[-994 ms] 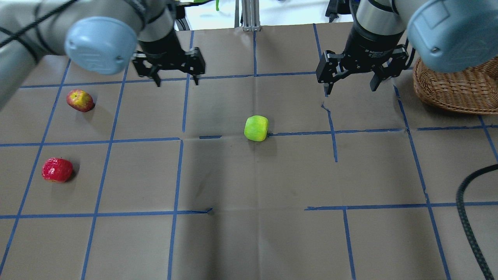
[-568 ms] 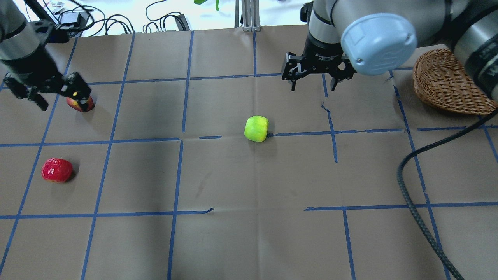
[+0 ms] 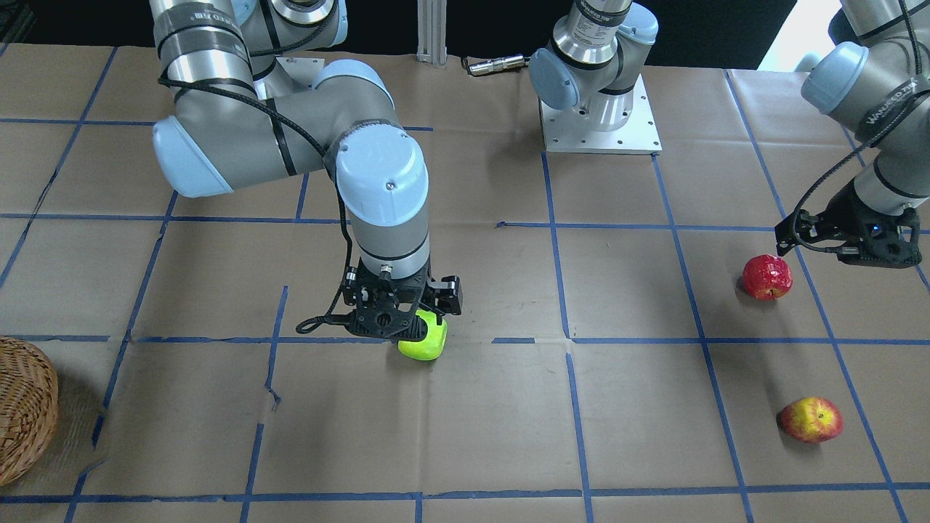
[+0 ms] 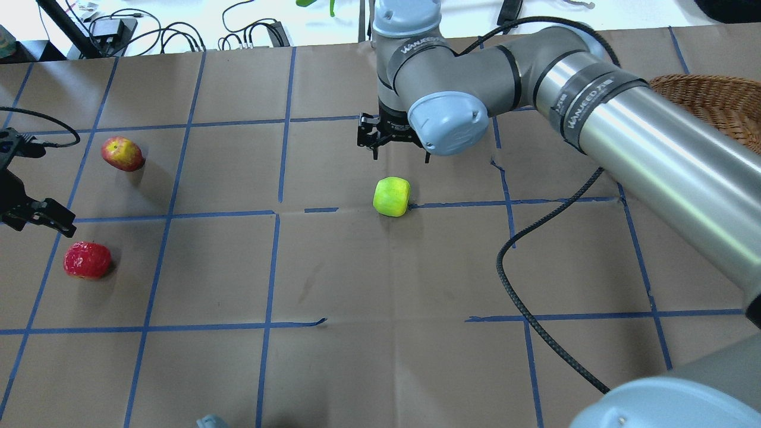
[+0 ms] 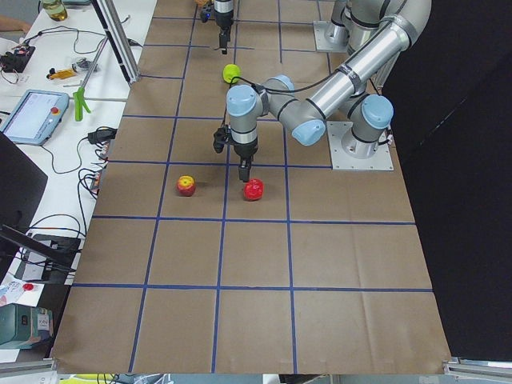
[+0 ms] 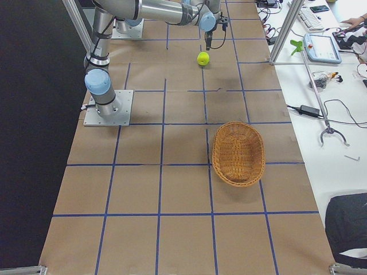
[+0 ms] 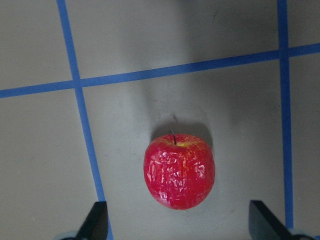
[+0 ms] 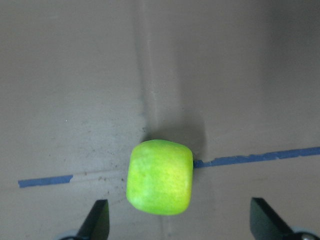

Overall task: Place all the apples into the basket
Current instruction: 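Lower the right gripper over the green apple while the left reaches the red apple, then close the right gripper on the green apple while the left grasps the red apple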

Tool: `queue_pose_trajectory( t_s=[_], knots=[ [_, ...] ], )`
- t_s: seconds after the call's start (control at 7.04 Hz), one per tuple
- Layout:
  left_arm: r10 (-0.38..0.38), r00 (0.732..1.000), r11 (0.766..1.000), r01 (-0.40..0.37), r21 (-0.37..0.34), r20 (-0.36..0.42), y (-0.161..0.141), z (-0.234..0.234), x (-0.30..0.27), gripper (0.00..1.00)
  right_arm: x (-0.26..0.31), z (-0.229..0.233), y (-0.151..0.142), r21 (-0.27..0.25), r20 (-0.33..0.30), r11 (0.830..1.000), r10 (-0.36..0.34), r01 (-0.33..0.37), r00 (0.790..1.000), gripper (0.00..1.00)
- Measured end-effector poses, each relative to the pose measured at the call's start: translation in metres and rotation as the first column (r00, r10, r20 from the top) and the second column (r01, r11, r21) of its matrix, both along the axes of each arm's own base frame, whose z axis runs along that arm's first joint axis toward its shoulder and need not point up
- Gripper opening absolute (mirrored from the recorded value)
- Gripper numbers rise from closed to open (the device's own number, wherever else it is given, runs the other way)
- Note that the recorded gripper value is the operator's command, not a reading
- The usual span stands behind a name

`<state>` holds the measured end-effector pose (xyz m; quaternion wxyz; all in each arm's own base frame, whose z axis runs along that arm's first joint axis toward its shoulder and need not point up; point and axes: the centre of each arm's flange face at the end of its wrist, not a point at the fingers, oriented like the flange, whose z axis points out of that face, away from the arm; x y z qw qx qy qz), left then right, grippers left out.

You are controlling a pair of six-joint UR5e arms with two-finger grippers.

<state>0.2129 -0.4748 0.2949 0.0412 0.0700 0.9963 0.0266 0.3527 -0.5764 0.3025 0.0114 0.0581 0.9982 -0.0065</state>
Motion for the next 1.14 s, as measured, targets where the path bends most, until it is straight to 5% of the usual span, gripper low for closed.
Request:
queue_pose_trajectory(
  t_s=[0.57,0.85,0.99,1.14],
  knots=[
    [-0.064,0.995,0.998,0.064,-0.006,-0.071,-0.012,-0.059,0.007,0.98,0.014,-0.076,-0.007,0.077,-0.042,0.996,-0.044,0.048,0.998,0.94],
    [-0.061,0.995,0.998,0.062,0.014,-0.084,-0.007,-0.076,0.008,0.98,0.016,-0.095,-0.008,0.105,-0.047,0.993,-0.054,0.059,0.997,0.26],
    [-0.046,0.995,0.998,0.049,0.031,-0.089,0.0,-0.089,0.014,0.98,0.015,-0.096,-0.008,0.108,-0.048,0.992,-0.053,0.058,0.997,0.12],
    [-0.033,0.996,0.998,0.038,0.056,-0.081,0.007,-0.1,0.023,0.98,0.015,-0.092,-0.008,0.102,-0.049,0.993,-0.05,0.054,0.998,0.1]
  ],
)
